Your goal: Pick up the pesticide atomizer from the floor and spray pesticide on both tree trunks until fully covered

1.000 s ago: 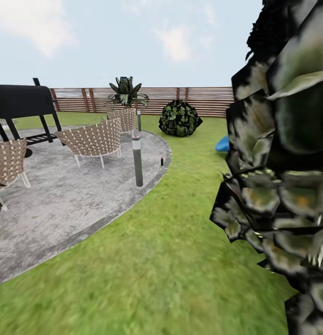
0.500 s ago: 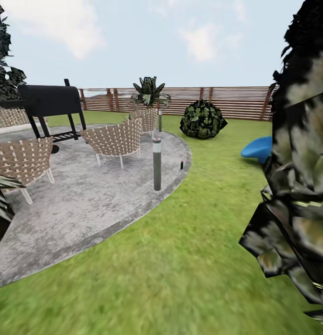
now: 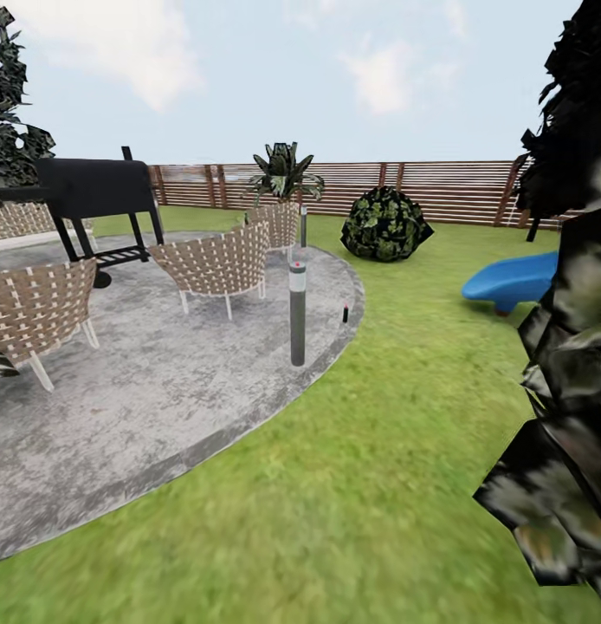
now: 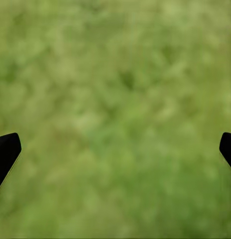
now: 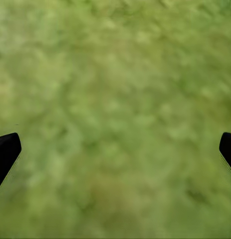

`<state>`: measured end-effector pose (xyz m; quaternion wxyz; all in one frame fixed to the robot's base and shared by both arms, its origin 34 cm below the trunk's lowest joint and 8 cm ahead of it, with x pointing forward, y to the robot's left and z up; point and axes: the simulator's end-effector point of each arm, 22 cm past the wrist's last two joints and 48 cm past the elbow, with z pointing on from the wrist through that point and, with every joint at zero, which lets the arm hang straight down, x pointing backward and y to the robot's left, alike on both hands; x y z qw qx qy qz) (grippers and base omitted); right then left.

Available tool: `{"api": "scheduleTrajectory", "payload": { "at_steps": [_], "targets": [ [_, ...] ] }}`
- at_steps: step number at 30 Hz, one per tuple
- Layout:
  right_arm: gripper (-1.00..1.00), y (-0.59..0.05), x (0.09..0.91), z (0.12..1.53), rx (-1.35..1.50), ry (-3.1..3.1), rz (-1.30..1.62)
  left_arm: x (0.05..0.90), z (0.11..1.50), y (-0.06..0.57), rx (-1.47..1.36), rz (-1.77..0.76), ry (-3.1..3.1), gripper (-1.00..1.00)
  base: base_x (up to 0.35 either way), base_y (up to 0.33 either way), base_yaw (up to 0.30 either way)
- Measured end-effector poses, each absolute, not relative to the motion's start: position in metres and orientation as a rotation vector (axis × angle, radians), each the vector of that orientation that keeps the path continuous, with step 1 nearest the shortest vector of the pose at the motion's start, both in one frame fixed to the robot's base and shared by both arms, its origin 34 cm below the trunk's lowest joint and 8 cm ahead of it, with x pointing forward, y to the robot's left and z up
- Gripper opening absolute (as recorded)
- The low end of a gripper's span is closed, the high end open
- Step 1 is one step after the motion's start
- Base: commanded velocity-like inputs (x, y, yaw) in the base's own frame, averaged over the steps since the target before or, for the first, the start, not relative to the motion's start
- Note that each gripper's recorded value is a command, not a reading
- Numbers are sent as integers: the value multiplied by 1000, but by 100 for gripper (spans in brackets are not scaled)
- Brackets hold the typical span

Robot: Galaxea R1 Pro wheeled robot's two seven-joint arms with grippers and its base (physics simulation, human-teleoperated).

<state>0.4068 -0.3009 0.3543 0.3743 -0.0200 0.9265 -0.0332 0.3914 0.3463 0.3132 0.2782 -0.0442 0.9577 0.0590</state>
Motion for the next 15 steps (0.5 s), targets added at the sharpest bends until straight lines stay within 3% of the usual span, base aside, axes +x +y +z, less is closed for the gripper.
{"api": "scheduleTrajectory", "payload": {
  "at_steps": [15],
  "targets": [
    [100, -301, 407, 355, -51, 2371, -85, 391, 313, 346, -116, 158, 2570, 100, 337, 0, 0]
  ]
}}
